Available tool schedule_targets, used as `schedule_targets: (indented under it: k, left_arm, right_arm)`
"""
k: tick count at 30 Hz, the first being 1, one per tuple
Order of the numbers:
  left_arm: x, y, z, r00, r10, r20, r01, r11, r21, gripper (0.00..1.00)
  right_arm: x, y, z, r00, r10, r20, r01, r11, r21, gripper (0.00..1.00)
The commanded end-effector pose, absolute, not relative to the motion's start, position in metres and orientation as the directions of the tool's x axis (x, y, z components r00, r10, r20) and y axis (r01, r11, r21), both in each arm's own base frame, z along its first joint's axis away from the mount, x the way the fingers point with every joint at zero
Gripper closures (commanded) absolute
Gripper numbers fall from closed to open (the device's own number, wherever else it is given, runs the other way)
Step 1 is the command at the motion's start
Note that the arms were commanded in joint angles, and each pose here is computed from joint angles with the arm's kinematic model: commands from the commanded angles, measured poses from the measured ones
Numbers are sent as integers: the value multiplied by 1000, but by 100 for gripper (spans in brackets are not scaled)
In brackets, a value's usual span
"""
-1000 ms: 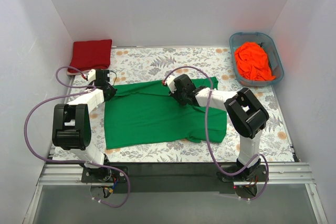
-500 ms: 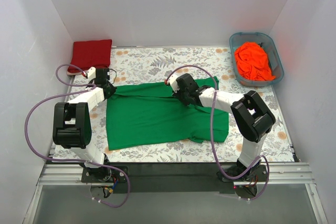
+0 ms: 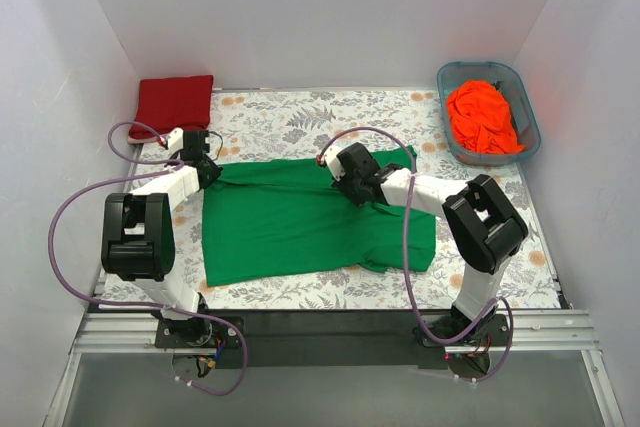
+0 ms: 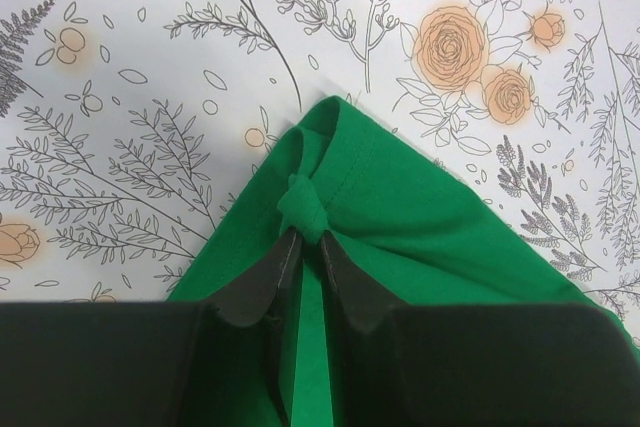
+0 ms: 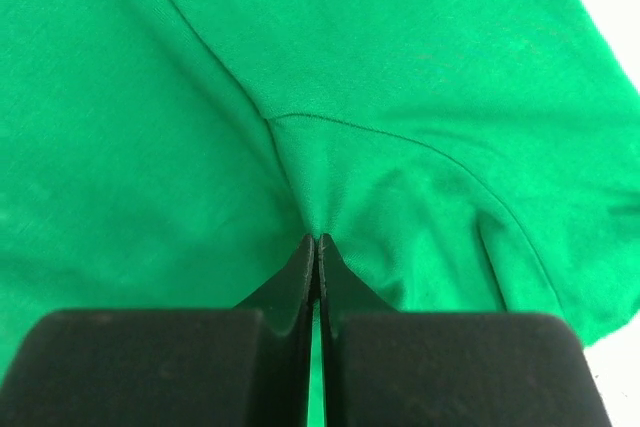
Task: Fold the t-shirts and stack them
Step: Fold the tshirt
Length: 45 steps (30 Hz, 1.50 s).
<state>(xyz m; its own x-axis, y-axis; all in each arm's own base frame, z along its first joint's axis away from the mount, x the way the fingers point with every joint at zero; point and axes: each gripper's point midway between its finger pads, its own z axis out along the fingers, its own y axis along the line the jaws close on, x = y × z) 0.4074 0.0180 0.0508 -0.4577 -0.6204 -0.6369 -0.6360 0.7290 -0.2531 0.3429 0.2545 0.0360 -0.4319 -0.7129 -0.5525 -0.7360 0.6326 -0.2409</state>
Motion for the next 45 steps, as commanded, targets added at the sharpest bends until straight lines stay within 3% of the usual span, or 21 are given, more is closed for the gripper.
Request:
schedule_targets:
  k: [1, 14, 21, 25, 32, 40, 44, 45]
  left_arm:
    - [422, 28, 80, -406, -582, -704, -621, 741, -255, 88]
    - [399, 5, 84, -413, -581, -702, -589, 758, -281, 81]
    - [372, 13, 90, -248, -747, -616, -683, 586, -436, 47]
    - [371, 11, 95, -201, -816, -542, -705, 505, -498, 36]
    - [383, 11, 89, -121, -875, -468, -746, 391, -539, 41]
    - [410, 8, 63, -181, -856, -485, -735, 445, -512, 44]
    - [429, 16, 61, -211, -811, -546, -724, 505, -470, 67]
    - [433, 19, 65, -236, -782, -577, -709, 545, -448, 79]
  right_arm:
    - [345, 250, 66, -427, -685, -589, -705, 661, -258, 99]
    - [333, 236, 60, -466, -686, -559, -687, 678, -260, 99]
    - [329, 232, 52, -476, -694, -540, -692, 674, -258, 99]
    - [326, 230, 49, -479, -698, -532, -694, 673, -257, 99]
    - [324, 231, 47, -481, -699, -529, -701, 669, -248, 99]
    - [324, 230, 47, -476, -701, -532, -701, 667, -252, 99]
    - [325, 228, 46, -476, -704, -526, -698, 667, -262, 99]
    - [325, 227, 46, -476, -705, -526, -696, 668, -264, 99]
